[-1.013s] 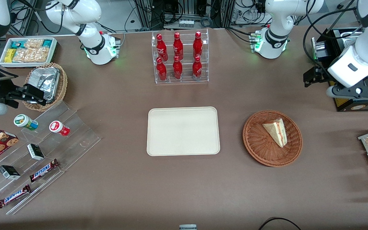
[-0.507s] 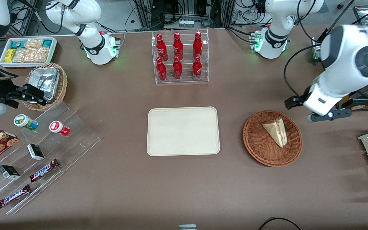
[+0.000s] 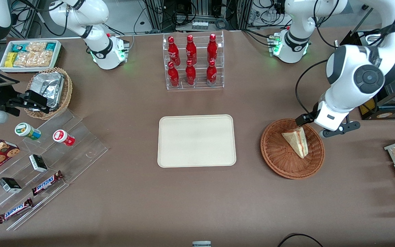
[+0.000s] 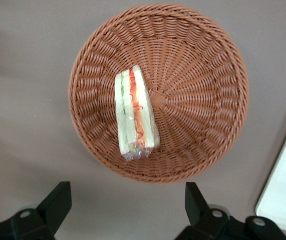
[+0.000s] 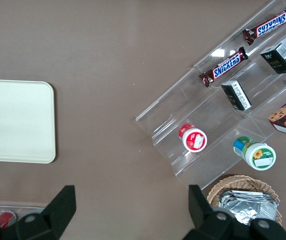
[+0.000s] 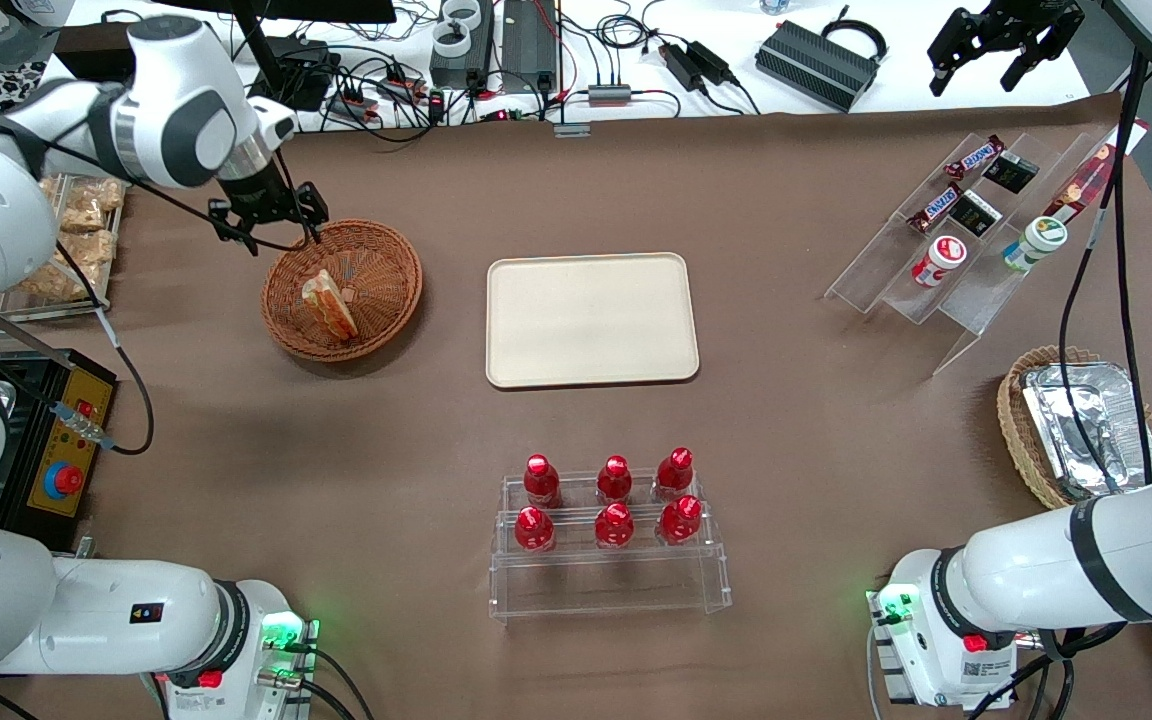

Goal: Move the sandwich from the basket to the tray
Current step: 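Lower the open left gripper around the wrapped sandwich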

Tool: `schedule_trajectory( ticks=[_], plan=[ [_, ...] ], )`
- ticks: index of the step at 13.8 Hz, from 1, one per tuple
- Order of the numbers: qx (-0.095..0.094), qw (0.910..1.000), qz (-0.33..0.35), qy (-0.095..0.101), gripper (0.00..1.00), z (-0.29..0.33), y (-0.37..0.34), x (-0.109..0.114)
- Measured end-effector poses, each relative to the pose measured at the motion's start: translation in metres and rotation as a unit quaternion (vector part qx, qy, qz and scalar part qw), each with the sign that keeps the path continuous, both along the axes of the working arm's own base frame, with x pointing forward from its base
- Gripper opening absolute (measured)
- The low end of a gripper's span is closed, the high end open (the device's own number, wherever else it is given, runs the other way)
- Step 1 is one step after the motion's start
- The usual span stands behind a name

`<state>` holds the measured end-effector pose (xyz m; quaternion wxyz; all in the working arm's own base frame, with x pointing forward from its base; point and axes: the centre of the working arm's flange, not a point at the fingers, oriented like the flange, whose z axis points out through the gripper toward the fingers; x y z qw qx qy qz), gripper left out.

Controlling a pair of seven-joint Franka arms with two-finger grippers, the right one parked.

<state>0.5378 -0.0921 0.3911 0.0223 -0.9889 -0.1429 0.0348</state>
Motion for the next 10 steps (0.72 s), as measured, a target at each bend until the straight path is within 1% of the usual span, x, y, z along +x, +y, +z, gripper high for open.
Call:
schedule_trajectory(
  ticks=[3, 10],
  plan=[
    [-0.002, 0.9991, 0.04, -0.012, 1.0, -0.028, 0.0, 0.001],
    [-0.012, 0.9947, 0.092, -0.044, 1.0, -0.069, 0.001, -0.003]
  ],
)
